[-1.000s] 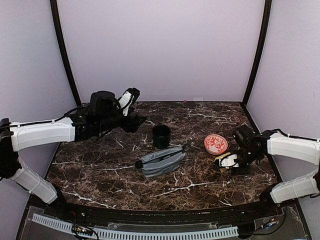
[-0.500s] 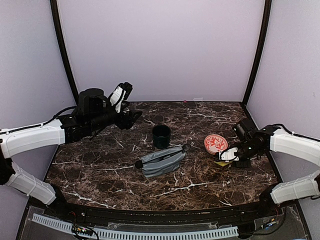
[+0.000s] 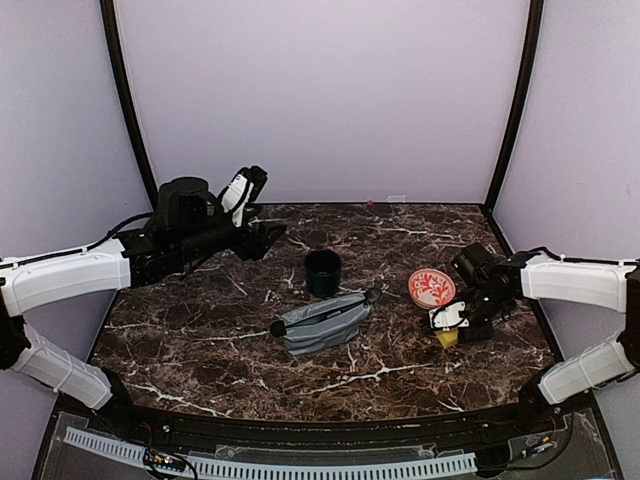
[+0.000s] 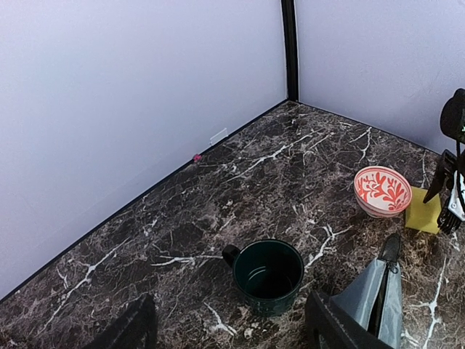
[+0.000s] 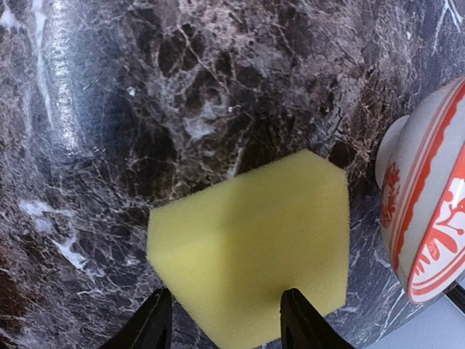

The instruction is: Sort the hair-cutting tools

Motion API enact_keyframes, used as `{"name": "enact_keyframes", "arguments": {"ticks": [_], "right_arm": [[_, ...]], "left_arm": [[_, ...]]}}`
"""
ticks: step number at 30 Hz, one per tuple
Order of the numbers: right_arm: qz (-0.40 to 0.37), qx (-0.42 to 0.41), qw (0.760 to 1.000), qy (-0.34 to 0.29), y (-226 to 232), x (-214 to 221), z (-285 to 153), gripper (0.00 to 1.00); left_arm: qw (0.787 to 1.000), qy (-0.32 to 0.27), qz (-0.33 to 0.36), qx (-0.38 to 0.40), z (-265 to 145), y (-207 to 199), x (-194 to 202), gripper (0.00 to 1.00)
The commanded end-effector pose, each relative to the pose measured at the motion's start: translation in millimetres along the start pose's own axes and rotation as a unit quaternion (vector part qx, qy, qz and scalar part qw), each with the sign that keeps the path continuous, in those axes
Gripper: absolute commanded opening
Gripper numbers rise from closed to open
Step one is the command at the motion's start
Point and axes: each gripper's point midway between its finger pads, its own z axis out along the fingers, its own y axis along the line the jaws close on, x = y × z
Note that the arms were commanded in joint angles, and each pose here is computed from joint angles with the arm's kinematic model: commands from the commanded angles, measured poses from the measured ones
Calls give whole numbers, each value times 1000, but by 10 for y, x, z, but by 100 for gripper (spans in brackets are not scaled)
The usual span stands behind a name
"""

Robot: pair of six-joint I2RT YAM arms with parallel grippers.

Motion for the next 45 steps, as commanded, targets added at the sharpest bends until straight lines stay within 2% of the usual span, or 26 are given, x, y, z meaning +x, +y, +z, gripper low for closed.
{"name": "enact_keyframes", "arguments": {"ticks": [1,5,7,9,12,13,15,18,22,28,30,32,36,39,45], "right_arm": [[-8,-27,1000,-4,143,-31,71,52],[-4,-49,999,1,252,-29,157,53],[8,-43,999,5,237,-23,214,49],[17,-36,999,10,200,-14,226,38],[43,-22,999,0,105,-70,131,9],[56,-25,998,-16,95,-131,56,5],[78,-57,992,-86,174,-375,-158,2],[86,-78,974,-195,188,-730,-588,0],[65,-60,942,-325,4,-1135,-1197,0],[4,-131,867,-481,-15,-1619,-2040,0],[-17,-161,837,-523,23,-1710,-2325,0],[-33,-183,812,-554,65,-1750,-2543,0],[-51,-205,789,-577,162,-1784,-2674,0],[-43,-217,781,-584,167,-1819,-2676,0],[-28,-213,783,-584,139,-1846,-2626,0]], "left_arm": [[1000,3,9,2,1,4,30,71],[1000,5,10,6,18,-10,42,71],[1000,7,11,7,29,-14,58,71],[1000,9,12,8,38,-19,75,71],[1000,9,18,15,51,-49,94,71],[1000,7,21,20,55,-70,102,71],[999,-4,25,35,48,-121,89,70],[996,-32,36,80,0,-288,74,70],[986,-67,38,150,-67,-578,40,70],[947,-130,104,276,-259,-1549,-180,70],[931,-150,103,316,-320,-1748,-226,70],[922,-166,84,341,-352,-1851,-271,70],[914,-191,57,353,-339,-1973,-339,70],[910,-205,50,358,-301,-2114,-396,70],[920,-230,52,313,-193,-2237,-521,70]]}}
